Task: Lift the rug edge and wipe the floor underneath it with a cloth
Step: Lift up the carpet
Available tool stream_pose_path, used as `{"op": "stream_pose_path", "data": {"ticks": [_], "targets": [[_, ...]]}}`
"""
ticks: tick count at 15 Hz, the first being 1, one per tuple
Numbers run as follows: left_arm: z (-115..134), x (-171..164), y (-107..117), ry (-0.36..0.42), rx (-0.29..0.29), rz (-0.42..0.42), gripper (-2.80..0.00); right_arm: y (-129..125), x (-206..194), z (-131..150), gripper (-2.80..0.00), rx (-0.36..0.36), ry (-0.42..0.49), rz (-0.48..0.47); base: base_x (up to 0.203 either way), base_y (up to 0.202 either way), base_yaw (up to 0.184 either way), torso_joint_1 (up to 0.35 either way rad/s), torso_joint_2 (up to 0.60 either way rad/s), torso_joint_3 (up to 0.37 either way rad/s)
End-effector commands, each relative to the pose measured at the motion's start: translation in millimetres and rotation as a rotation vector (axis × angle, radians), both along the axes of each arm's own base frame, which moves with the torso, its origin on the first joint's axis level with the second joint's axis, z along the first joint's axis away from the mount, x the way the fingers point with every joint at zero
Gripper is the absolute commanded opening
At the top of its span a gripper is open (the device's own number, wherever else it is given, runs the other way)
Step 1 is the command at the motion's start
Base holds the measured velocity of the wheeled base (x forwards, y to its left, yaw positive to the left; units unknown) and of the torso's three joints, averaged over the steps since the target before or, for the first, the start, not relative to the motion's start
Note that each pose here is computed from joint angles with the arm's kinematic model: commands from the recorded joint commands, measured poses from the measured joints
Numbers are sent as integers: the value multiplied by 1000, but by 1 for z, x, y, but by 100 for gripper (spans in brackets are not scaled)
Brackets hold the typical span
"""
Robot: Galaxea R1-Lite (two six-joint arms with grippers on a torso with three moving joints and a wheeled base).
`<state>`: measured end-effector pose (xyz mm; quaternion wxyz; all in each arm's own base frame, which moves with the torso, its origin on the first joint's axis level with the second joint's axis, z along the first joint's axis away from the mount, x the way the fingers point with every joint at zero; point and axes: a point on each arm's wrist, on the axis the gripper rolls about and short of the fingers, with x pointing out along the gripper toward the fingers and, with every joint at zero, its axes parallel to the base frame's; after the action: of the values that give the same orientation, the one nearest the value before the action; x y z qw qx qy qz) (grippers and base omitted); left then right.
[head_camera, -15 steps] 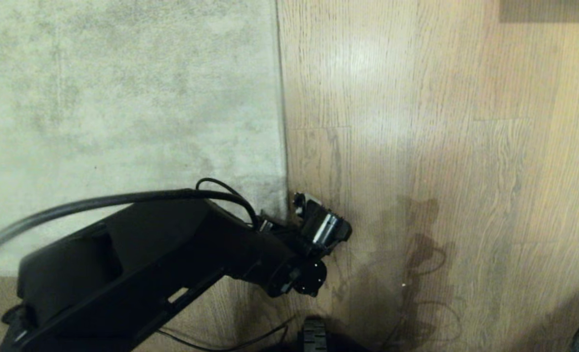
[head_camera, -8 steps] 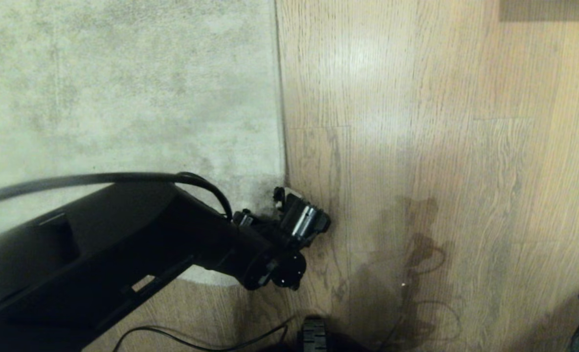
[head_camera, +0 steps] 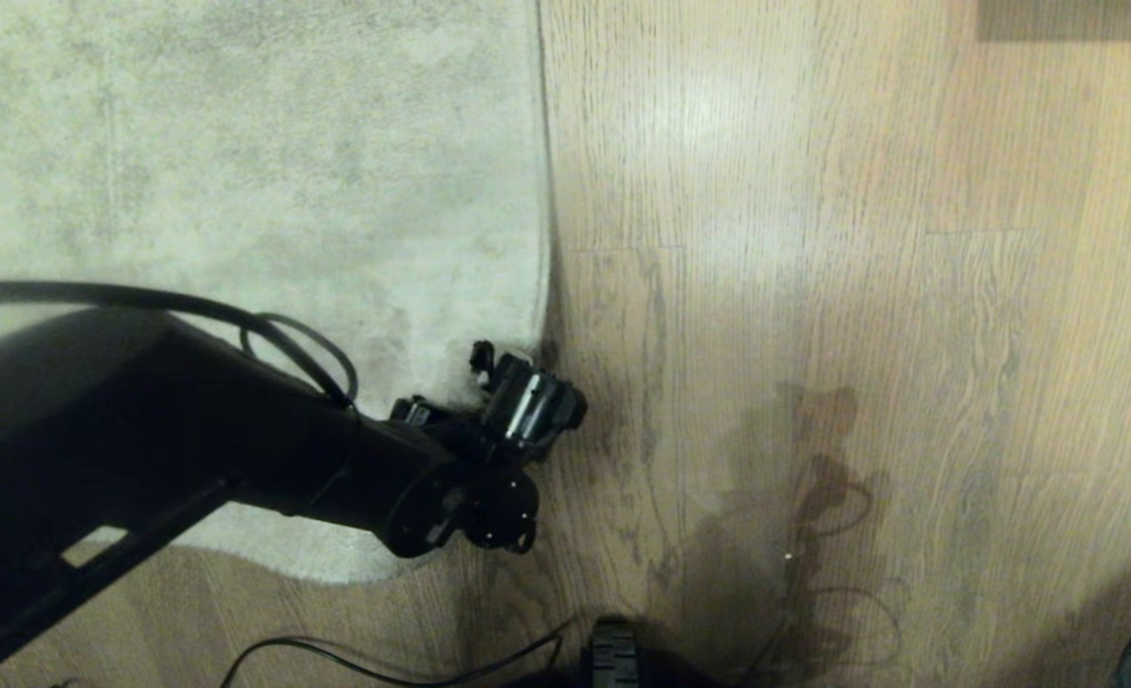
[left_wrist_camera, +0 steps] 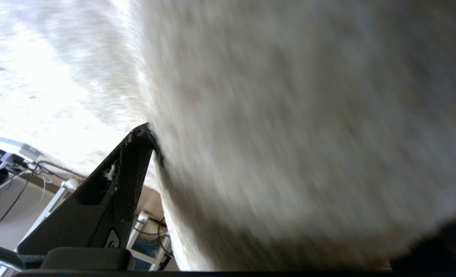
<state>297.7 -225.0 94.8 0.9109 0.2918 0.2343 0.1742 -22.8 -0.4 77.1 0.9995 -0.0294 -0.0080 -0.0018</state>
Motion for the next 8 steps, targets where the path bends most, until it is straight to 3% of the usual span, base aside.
{"op": "stream_pose_path", "data": {"ticks": [1,8], "targets": [[23,-11,11,-39,-27,9,0,0,0,0,-280,-1,-1,0,0,0,0,0,0,0],[54,-37,33,-78,-46,1,0,0,0,0,-280,-1,-1,0,0,0,0,0,0,0]]}}
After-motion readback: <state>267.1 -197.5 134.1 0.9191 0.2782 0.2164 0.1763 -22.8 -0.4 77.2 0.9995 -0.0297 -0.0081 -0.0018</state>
